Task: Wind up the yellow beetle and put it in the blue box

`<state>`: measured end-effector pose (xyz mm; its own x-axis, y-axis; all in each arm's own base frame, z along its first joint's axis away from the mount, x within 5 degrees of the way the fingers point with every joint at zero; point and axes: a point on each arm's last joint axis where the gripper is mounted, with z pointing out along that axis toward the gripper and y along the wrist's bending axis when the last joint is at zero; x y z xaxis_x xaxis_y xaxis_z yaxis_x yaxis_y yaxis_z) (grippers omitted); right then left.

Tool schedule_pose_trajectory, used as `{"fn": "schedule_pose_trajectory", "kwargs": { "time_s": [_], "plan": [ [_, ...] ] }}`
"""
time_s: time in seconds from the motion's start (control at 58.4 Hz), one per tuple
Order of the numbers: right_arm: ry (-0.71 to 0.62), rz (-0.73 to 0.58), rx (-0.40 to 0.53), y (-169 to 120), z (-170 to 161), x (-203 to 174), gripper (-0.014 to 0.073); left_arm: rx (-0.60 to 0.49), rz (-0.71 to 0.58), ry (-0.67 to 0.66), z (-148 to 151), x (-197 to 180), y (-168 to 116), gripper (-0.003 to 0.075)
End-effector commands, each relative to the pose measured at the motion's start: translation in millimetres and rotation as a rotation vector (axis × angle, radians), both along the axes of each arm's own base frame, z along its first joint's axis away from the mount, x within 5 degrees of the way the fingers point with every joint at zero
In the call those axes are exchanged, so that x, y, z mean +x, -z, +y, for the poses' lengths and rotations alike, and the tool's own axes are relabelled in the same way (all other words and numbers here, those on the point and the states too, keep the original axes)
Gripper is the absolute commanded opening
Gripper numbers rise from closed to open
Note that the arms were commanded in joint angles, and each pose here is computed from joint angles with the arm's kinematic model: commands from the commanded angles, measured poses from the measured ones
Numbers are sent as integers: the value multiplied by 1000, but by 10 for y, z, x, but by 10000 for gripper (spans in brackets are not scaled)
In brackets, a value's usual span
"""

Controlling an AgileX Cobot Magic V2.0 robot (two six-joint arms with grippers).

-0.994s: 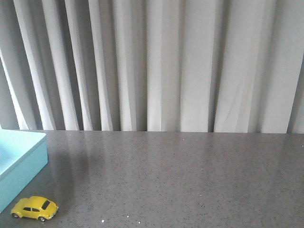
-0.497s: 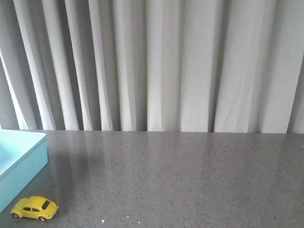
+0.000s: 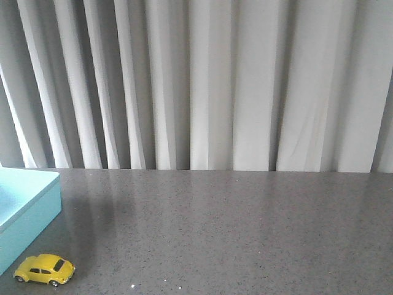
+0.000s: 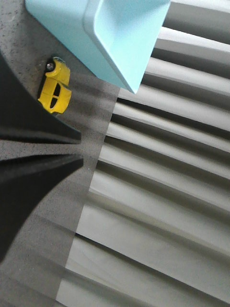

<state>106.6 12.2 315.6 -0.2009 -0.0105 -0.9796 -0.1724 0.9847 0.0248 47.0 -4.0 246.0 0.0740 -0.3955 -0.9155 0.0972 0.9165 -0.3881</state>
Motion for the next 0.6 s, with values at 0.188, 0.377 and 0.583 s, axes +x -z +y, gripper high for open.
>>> {"fn": "schedule_pose_trajectory", "kwargs": {
  "time_s": [0.188, 0.377, 0.583],
  "plan": [
    [30, -52, 16, -108, -23, 7, -7, 165, -115, -19, -4, -122, -867, 344],
    [30, -52, 16, -108, -23, 7, -7, 315, -69, -30, -16, 136, -1301, 400],
    [30, -52, 16, -108, -23, 7, -7, 400, -68, -32, -31, 395, -1761, 399]
  ]
}}
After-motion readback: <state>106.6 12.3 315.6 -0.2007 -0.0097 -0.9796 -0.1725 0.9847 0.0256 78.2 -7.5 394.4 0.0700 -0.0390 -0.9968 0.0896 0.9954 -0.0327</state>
